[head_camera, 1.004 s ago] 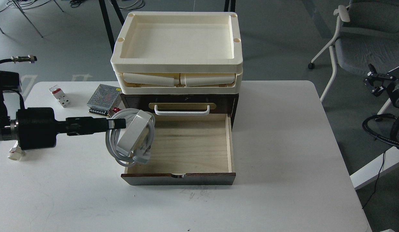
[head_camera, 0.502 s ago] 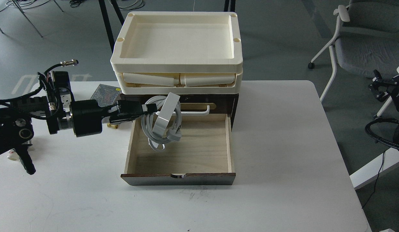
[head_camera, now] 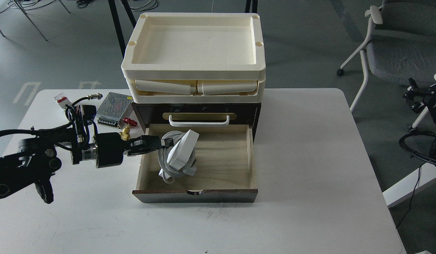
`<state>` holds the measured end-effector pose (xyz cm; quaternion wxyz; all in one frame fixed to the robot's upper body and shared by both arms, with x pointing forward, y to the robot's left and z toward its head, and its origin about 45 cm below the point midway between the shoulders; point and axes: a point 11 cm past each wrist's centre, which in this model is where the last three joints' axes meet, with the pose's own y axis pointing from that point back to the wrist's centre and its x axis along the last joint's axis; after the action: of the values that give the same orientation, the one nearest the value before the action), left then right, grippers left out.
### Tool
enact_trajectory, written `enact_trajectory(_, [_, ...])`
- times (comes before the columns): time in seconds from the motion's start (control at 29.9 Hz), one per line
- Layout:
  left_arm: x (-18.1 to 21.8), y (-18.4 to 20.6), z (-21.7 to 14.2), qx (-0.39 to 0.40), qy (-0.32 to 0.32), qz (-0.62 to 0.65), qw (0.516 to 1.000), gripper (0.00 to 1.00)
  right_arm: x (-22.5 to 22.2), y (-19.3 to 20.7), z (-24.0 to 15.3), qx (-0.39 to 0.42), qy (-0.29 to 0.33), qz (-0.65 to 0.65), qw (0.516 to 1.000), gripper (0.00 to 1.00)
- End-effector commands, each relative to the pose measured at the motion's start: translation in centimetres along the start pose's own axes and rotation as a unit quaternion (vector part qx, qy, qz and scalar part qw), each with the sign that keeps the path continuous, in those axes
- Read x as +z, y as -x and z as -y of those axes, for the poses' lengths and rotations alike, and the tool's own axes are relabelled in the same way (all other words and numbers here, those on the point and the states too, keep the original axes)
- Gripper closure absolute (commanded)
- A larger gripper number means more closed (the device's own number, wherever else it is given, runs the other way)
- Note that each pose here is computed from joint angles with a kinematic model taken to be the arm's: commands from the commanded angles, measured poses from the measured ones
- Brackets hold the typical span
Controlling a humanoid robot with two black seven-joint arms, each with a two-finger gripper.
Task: Put charging cable into cabinet
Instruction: 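Lower the power strip into the open drawer and open the left gripper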
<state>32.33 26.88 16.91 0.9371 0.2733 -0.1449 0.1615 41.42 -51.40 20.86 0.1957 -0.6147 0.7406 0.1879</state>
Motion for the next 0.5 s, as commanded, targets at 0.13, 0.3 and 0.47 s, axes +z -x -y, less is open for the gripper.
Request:
enact_trajectory(0.13, [1.3, 1.9, 3.8, 0.001, 0.043, -0.010, 0.999, 0.75, 0.3, -0.3, -0.2, 0.003, 0.003, 0.000, 1.000, 0.00])
enact_trajectory(0.3, [1.7, 2.4, 5.9, 0.009, 0.059, -0.018, 0.998, 0.59, 0.4, -0.9, -0.6, 0.009, 0.002, -0.002, 1.000, 0.00])
enact_trajectory(0.47, [0.8, 2.6, 7.7, 0.015, 0.051, -0.030, 0.998, 0.52, 0.6, -1.4, -1.0, 0.014, 0.000, -0.004, 1.000, 0.00])
